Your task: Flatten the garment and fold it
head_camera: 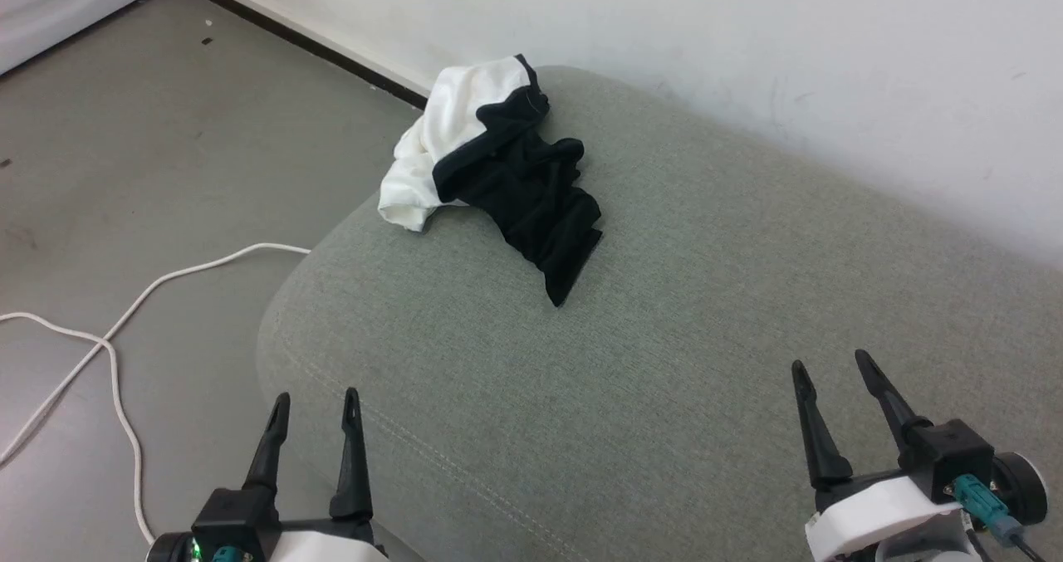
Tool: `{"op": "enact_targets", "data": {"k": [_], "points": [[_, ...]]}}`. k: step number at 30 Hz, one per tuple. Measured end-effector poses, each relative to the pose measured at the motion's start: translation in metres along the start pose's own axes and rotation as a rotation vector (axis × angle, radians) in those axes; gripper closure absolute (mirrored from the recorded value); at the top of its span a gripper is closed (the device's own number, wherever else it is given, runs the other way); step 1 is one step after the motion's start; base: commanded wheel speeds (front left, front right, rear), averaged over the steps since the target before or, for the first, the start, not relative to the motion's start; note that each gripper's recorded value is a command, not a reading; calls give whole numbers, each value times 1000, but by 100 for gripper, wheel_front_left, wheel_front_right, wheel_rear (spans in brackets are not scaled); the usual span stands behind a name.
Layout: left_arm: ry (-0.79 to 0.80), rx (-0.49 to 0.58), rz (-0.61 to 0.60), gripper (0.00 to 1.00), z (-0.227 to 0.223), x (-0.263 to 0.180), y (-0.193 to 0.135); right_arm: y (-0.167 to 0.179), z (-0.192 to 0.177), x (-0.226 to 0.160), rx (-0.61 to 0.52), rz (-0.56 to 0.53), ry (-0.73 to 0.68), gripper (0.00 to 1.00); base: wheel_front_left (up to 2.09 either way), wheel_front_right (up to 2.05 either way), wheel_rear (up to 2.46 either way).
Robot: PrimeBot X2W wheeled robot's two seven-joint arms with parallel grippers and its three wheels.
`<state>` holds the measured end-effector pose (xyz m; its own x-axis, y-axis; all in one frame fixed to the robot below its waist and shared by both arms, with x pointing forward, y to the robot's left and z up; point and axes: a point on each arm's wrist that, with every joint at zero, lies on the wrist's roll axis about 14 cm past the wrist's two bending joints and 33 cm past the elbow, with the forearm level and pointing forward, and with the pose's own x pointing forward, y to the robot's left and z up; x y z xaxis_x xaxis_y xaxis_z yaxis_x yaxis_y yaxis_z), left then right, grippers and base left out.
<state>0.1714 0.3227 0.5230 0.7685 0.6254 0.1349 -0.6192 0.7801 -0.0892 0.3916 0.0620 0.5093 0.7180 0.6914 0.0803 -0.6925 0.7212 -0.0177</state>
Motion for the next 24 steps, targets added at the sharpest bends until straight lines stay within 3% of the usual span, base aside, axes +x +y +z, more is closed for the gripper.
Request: {"op": "enact_targets", "data": {"k": [11,18,24], "points": [[-24,-37,-26,0,8,6,-9,-5,-3,-1,1,-12,4,0,0,0,0],[-208,-51,-122,0,67,48,-34,-14,-3,2,-13,-26,-5,0,0,0,0],[-305,1,-162,0,122,99,-57,-29,3,10,-37,-26,-15,0,0,0,0]]}}
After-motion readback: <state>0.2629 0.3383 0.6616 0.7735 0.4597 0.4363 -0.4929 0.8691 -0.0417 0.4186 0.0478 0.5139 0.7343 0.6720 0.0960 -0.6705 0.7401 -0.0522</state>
